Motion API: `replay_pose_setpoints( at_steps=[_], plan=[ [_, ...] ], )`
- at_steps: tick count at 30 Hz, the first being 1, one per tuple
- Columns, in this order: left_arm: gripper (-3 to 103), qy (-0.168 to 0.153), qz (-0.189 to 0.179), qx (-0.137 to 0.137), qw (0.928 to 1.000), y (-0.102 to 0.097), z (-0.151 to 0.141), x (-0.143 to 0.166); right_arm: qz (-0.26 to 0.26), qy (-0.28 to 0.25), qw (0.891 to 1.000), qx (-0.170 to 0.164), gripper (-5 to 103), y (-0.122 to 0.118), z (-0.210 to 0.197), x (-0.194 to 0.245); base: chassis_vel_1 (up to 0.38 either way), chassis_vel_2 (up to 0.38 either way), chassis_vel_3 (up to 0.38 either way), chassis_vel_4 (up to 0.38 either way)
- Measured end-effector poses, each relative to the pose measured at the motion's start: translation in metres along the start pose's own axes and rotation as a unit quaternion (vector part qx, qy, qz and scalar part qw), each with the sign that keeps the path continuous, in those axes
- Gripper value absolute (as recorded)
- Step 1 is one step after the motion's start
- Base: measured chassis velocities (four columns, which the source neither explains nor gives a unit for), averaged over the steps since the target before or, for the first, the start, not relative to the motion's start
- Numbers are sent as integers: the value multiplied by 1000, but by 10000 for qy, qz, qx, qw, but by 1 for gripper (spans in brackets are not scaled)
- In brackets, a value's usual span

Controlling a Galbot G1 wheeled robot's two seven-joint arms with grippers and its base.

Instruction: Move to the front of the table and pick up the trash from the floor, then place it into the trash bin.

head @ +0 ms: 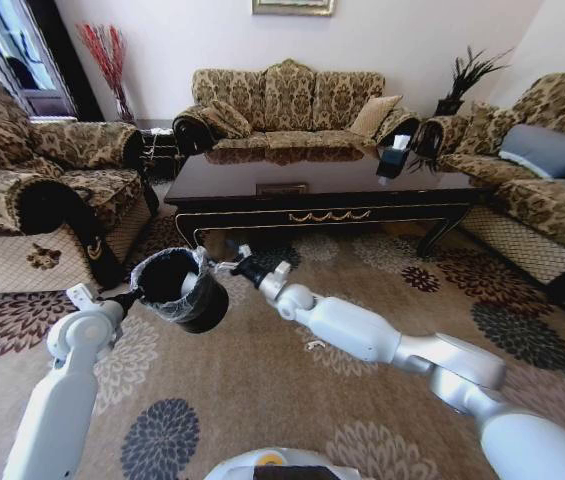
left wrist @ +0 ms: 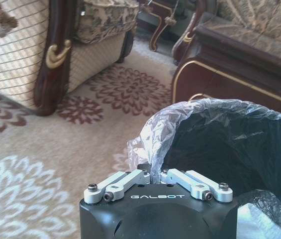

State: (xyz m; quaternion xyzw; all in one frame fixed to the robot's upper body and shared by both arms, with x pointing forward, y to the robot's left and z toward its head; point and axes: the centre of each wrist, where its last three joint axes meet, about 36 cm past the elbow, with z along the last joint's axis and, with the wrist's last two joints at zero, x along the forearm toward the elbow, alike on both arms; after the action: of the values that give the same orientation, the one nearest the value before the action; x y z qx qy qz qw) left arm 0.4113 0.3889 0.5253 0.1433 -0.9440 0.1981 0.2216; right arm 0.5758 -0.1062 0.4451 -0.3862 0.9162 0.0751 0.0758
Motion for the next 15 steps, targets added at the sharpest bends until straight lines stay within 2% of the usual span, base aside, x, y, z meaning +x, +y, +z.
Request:
replay_pose_setpoints(
  at_steps=[1,2,3,5,6,8,11,12,15],
  plan=[
    [3,0,0,0,10000,0,0,0,0,0,10000,0,100,0,0,0,0,0,0,0],
    [3,9,-27,-7,10000,2,1,1,248,125,9996,62,100,-6,1,4,0,0,0,0],
    [3,26,-65,-17,10000,5,4,4,778,419,9959,211,100,-20,7,15,0,0,0,0],
    [3,55,-134,-24,9999,12,8,9,1485,832,9852,226,100,-38,26,36,0,0,0,0],
    [3,55,-134,-24,9999,12,8,9,1485,832,9852,226,100,-38,26,36,0,0,0,0],
    [3,72,-178,-12,9998,15,11,12,2010,1205,9720,153,100,-46,43,54,0,0,0,0],
    [3,113,-224,3,9997,17,14,13,2998,2023,9319,272,100,-61,69,97,0,0,0,0],
    [3,113,-224,3,9997,17,14,13,2998,2023,9319,272,100,-61,69,97,0,0,0,0],
    [3,171,-239,2,9996,17,20,14,3307,2392,9119,443,100,-68,87,122,0,0,0,0]
  ],
)
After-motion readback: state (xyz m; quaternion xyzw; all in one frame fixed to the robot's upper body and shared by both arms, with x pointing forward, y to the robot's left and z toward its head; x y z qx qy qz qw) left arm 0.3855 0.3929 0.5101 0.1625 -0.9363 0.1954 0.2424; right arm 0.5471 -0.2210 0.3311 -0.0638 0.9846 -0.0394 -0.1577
